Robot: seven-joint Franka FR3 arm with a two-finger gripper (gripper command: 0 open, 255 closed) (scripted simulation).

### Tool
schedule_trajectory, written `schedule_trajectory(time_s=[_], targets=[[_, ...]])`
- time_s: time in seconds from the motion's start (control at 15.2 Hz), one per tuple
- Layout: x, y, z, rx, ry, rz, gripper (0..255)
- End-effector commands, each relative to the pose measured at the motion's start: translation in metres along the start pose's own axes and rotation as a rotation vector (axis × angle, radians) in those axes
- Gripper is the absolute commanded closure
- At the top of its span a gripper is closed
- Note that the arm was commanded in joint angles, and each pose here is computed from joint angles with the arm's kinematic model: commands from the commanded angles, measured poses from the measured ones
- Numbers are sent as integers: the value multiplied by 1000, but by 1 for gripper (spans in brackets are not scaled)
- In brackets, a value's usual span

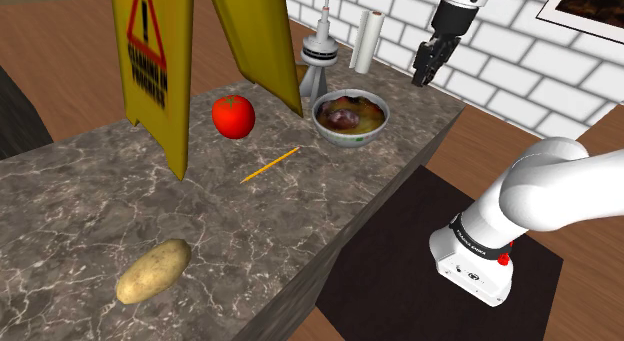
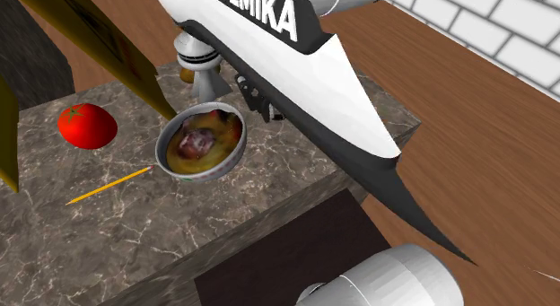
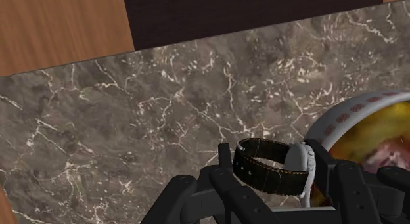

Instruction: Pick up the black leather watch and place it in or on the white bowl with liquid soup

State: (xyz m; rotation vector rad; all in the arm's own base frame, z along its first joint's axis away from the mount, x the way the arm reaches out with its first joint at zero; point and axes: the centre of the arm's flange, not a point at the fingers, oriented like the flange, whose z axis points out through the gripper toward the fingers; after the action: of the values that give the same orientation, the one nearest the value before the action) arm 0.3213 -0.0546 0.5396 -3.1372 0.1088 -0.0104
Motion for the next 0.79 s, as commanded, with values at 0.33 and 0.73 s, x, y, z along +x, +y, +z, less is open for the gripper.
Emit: schedule_trajectory(time_s=[0.33,0.73], targets=[[42,-76,1,0,0,0,255],[75,-137,8,0,0,0,255]])
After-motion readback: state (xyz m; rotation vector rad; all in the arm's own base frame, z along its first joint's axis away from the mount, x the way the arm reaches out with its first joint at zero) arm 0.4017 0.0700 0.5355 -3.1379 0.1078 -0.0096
